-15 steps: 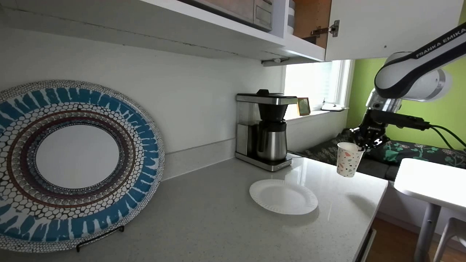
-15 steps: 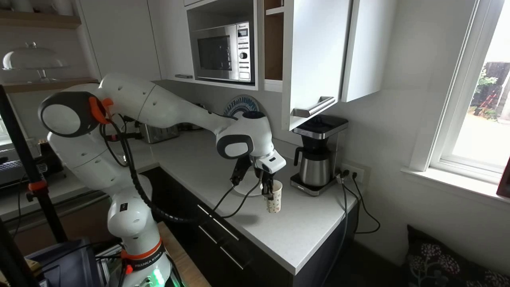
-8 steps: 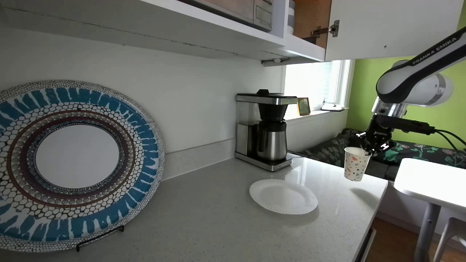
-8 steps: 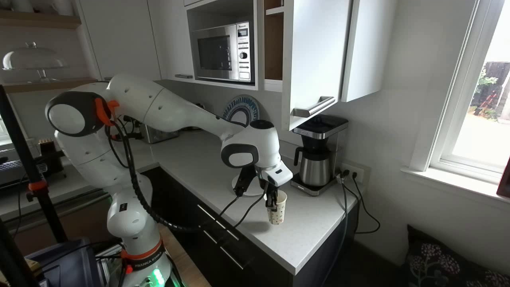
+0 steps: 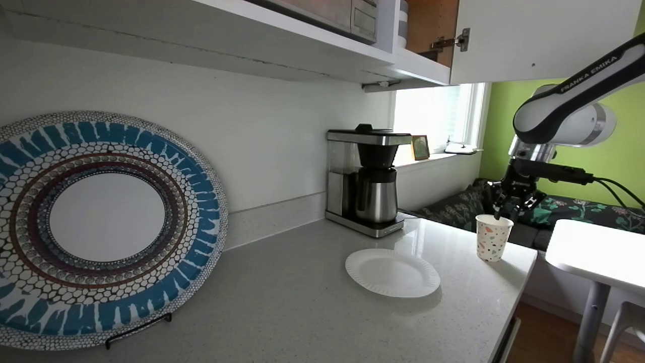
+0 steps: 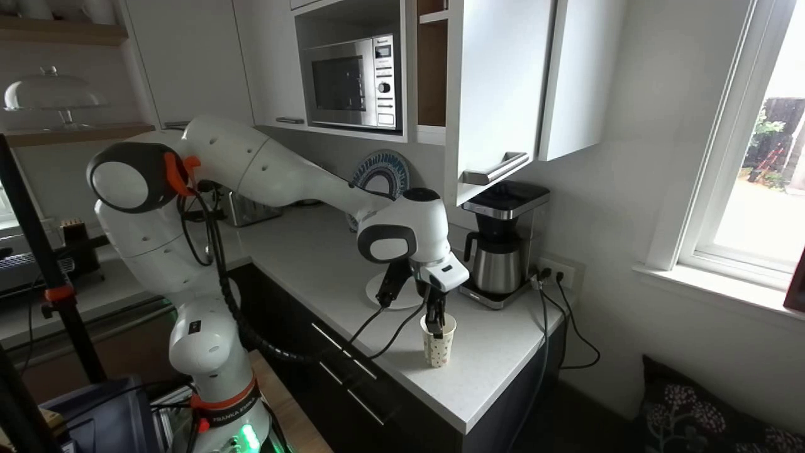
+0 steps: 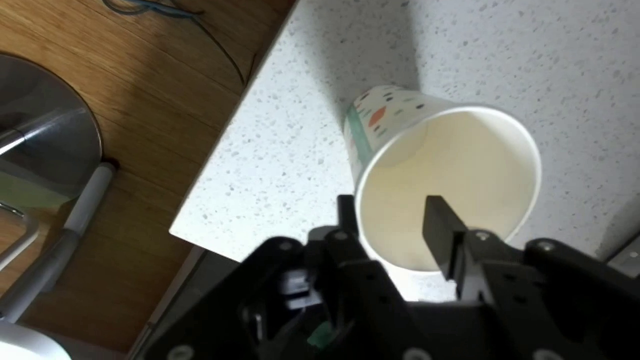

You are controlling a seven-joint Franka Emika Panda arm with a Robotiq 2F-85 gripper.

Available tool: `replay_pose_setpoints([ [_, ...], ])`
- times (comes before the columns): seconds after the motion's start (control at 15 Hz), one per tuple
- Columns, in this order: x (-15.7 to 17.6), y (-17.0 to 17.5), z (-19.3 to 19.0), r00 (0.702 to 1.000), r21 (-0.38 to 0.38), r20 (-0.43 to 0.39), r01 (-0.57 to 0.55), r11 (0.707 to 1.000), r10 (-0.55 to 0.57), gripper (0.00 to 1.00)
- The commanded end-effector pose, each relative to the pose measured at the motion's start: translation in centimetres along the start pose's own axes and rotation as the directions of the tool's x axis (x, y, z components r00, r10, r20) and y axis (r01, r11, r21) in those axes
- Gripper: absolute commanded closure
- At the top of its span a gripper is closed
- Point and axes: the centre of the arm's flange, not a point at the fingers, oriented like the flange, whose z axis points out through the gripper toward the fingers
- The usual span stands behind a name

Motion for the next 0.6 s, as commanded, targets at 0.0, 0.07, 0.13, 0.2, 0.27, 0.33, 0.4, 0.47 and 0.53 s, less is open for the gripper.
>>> replay_pose_setpoints([
  [0.0,-1.3,-2.4,-4.5,0.999,0.000,-0.052,0.012,1.000,-0.012,0.26],
  [0.07,-1.9,-3.5,-5.7,0.997,0.015,-0.066,0.027,1.000,-0.026,0.19],
  [0.13,-2.5,-4.6,-6.9,0.996,0.043,-0.083,0.035,0.998,-0.031,0.12],
  [0.2,-3.1,-5.9,-7.5,0.995,0.076,-0.081,0.063,0.995,-0.057,0.04],
  [0.27,-3.7,-7.2,-8.0,0.994,0.115,-0.066,0.091,0.989,-0.083,0.01],
  [0.33,-4.3,-8.5,-7.8,0.994,0.137,-0.042,0.108,0.985,-0.104,0.00],
  [0.4,-4.9,-9.5,-7.8,0.993,0.165,-0.021,0.118,0.979,-0.116,0.00],
  [0.47,-5.6,-10.9,-7.1,0.990,0.201,0.015,0.135,0.970,-0.141,0.00],
  [0.53,-6.0,-12.0,-6.7,0.986,0.236,0.050,0.146,0.961,-0.162,0.00],
])
